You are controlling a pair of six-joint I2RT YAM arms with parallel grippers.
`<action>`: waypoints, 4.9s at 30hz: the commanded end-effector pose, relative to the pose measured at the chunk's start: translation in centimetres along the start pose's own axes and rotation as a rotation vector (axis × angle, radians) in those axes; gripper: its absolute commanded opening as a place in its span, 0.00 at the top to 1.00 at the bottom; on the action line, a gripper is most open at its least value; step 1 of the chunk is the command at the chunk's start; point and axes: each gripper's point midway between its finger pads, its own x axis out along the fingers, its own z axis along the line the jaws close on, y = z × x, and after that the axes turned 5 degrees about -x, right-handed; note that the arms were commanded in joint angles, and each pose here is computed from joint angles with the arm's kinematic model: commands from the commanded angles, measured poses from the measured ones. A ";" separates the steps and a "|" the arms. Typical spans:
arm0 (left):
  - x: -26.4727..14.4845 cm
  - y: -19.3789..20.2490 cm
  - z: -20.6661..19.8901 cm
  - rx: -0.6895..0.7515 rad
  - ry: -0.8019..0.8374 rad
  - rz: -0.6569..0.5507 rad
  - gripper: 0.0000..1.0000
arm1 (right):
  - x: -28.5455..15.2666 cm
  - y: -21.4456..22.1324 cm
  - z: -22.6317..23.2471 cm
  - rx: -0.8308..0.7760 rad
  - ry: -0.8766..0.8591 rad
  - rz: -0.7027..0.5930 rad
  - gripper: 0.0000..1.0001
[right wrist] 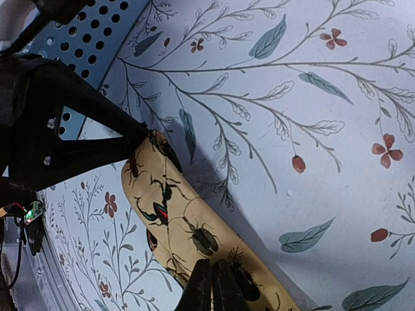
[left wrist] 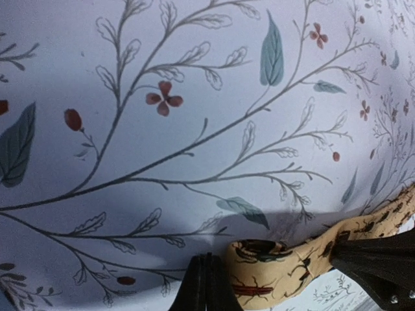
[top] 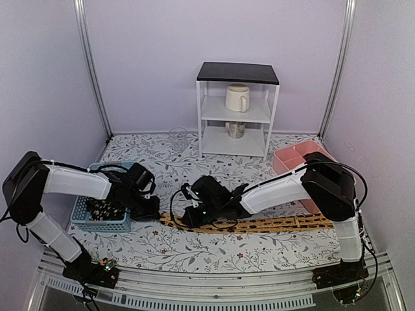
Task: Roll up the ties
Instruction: Smooth out the tie at the center of the board, then pick up the tie from the center of the board, then roll the tie at the center of the board.
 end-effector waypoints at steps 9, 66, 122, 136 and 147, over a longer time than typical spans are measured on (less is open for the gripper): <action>-1.8 -0.2 -3.3 -0.039 0.193 -0.006 1.00 | 1.4 1.1 0.4 0.048 -0.024 0.005 0.96; -2.0 0.9 -4.9 -0.076 0.375 0.010 1.00 | 0.2 1.4 1.8 0.122 -0.130 -0.026 0.96; 0.3 2.6 -9.6 -0.027 0.379 0.046 1.00 | -4.4 0.9 -0.2 0.311 0.002 -0.092 0.55; 0.5 2.9 -9.3 -0.024 0.364 0.041 1.00 | -3.0 2.4 -2.2 0.331 0.117 -0.024 0.60; 0.2 3.2 -9.0 -0.033 0.365 0.037 1.00 | -2.4 2.9 -2.2 0.317 0.102 -0.012 0.77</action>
